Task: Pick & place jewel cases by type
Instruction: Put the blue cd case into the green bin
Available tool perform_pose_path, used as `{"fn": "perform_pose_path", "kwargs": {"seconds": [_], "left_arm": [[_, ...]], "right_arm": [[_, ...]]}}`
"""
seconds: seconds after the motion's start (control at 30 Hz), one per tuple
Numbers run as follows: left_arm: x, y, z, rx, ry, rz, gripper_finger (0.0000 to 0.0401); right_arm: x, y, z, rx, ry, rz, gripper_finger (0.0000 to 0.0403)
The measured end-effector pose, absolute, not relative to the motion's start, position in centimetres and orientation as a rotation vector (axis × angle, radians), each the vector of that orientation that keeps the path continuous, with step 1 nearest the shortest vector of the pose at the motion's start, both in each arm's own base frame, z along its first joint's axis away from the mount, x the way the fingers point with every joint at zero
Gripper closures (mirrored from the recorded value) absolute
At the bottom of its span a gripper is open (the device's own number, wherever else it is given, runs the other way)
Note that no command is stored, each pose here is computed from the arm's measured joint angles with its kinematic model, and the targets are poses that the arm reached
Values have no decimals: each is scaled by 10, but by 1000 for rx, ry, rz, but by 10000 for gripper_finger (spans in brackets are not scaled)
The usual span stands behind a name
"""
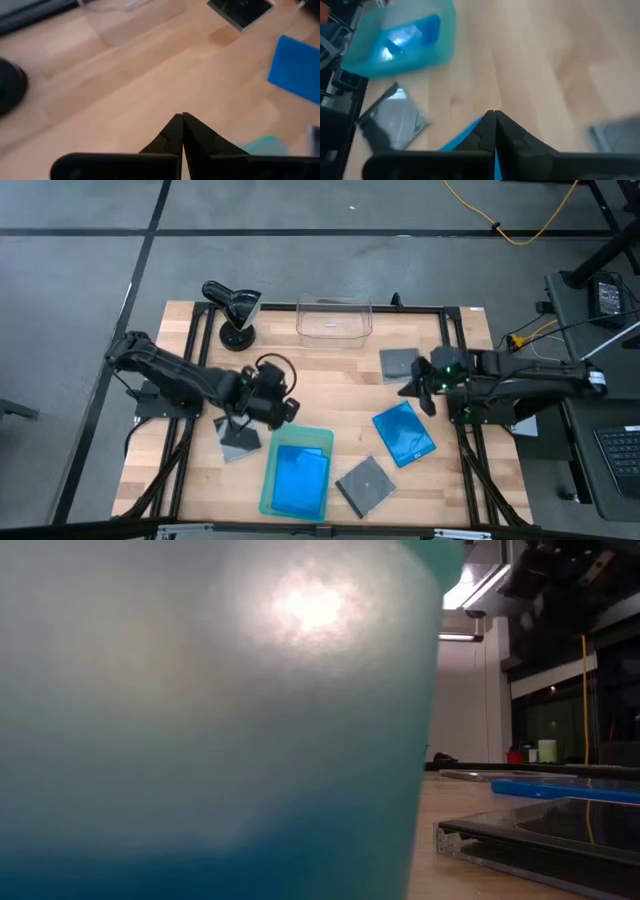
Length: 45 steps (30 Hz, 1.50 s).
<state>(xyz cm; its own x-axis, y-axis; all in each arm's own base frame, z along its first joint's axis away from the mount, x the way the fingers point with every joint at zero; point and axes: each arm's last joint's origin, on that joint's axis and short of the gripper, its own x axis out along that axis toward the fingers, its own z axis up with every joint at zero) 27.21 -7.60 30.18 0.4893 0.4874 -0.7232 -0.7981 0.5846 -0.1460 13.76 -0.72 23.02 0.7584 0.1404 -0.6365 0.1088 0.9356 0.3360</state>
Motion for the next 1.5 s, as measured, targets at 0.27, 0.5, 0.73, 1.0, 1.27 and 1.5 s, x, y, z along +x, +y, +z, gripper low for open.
{"fn": "perform_pose_path", "kwargs": {"seconds": [0.27, 0.5, 0.73, 1.0, 1.27, 1.5], "left_arm": [[257, -35, 331, -367, 716, 739, 400], [242, -12, 350, -286, 696, 702, 400], [245, -1, 355, -239, 695, 627, 400], [249, 5, 358, -205, 686, 572, 400], [251, 8, 359, -220, 681, 542, 400], [251, 8, 359, -213, 684, 539, 400]], "right_arm": [[125, 19, 209, 505, 1022, -113, 397], [132, 48, 193, 513, 1194, -81, 397], [144, 72, 169, 448, 1360, -86, 397], [167, 82, 138, 378, 1477, 42, 397], [200, 65, 127, 403, 1407, 146, 397], [227, 31, 132, 337, 1292, 84, 397]]}}
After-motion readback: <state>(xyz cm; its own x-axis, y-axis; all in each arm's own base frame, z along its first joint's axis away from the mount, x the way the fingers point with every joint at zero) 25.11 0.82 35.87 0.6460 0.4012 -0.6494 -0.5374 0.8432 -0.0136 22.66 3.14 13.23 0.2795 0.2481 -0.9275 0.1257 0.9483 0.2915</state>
